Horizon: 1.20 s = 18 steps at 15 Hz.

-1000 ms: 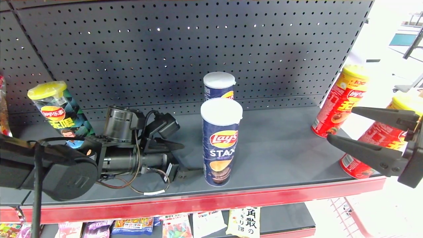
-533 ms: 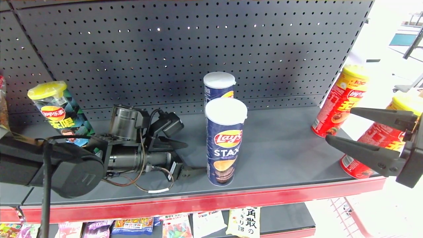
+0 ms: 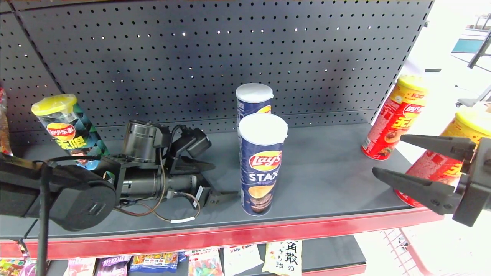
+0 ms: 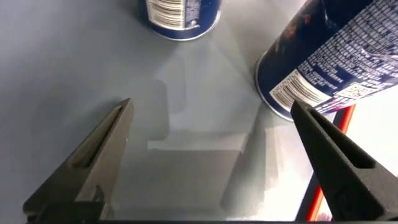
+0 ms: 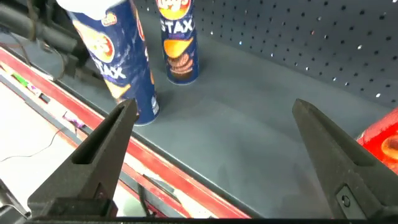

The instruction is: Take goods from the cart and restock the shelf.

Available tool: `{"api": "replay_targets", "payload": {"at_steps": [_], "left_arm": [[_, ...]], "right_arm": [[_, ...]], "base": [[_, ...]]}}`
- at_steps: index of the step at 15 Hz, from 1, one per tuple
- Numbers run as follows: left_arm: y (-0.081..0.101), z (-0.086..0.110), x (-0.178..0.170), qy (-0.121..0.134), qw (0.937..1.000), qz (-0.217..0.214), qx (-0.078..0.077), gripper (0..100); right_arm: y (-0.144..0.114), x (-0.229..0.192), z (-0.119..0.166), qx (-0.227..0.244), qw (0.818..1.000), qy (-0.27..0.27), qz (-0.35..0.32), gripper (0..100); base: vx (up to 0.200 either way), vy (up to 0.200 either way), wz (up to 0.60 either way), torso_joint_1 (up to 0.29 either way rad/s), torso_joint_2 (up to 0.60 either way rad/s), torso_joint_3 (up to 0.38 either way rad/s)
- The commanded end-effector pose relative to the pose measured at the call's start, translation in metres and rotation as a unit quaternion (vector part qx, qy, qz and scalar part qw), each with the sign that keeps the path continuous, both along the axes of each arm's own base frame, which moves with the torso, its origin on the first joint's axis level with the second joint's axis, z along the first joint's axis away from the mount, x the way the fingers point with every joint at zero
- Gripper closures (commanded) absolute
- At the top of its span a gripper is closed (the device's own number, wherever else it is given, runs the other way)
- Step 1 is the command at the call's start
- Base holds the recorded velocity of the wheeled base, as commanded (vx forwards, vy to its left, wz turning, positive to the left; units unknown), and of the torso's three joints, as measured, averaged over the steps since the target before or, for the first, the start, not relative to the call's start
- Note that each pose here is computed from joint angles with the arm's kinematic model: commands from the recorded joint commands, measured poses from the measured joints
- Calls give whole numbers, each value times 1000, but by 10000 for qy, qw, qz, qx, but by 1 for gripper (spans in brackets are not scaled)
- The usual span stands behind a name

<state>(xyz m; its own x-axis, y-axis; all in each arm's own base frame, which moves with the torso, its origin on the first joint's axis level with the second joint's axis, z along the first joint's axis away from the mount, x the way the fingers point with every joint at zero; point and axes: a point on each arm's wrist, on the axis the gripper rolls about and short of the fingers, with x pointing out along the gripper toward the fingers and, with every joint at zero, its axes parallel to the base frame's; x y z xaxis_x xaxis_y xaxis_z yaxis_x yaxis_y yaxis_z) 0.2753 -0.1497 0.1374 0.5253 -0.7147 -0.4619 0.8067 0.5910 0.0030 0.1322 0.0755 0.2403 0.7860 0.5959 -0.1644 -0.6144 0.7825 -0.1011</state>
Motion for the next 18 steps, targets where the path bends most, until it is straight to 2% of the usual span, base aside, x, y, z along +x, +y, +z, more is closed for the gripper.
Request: {"api": "replay_targets", "payload": {"at_steps": [1,2,4,5,7,8,9,10,11,12,13,14,15,16,17,18], "left_arm": [[22,31,-30,-364,9986,352,-181,0],[34,40,-48,-459,9973,504,-255,0],[54,52,-79,-727,9925,953,-234,0],[73,62,-112,-951,9834,1539,-113,0],[91,69,-144,-1004,9724,2106,9,0],[112,71,-179,-1044,9461,3023,523,0],[121,69,-200,-922,9401,3192,766,0],[130,64,-221,-887,9429,3140,663,0],[137,51,-236,-898,9385,3299,474,0],[143,44,-244,-1023,9209,3720,563,0],[146,40,-247,-1076,9109,3942,563,0],[147,41,-250,-1096,9100,3972,465,0],[147,40,-249,-1090,9090,3993,491,0],[147,40,-248,-1113,9094,3956,634,0],[146,40,-247,-1130,9100,3926,701,0],[147,40,-247,-1140,9094,3937,705,0]], "right_arm": [[1,1,-10,-91,9998,169,27,0],[0,-1,-18,-155,9995,264,14,0],[-4,-7,-29,-219,9992,349,9,0],[-11,-21,-29,-151,9996,230,-15,0],[-22,-31,-34,-143,9991,131,-379,0],[-32,-40,-39,-117,9971,35,-745,0],[-38,-46,-40,-63,9958,-39,-908,0],[-45,-51,-43,-36,9936,-92,-1122,0],[-51,-57,-49,-34,9904,-115,-1381,0],[-55,-60,-54,-44,9870,-100,-1600,0],[-58,-60,-57,-55,9838,-70,-1789,0],[-62,-60,-60,-62,9793,-38,-2023,0],[-63,-59,-60,-69,9780,-24,-2083,0],[-64,-59,-61,-91,9761,18,-2172,0],[-64,-58,-62,-103,9754,46,-2201,0],[-64,-58,-63,-110,9749,69,-2224,0]], "base": [[0,0,0,0,0,0],[0,0,0,0,0,0],[0,0,0,0,0,0],[0,0,0,0,0,0],[0,0,0,0,0,0],[0,0,0,0,0,0],[0,0,0,0,0,0],[0,0,0,0,0,0],[0,0,0,0,0,0],[0,0,0,0,0,0],[0,0,0,0,0,0],[0,0,0,0,0,0],[0,0,0,0,0,0],[0,0,0,0,0,0],[0,0,0,0,0,0],[0,0,0,0,0,0]]}}
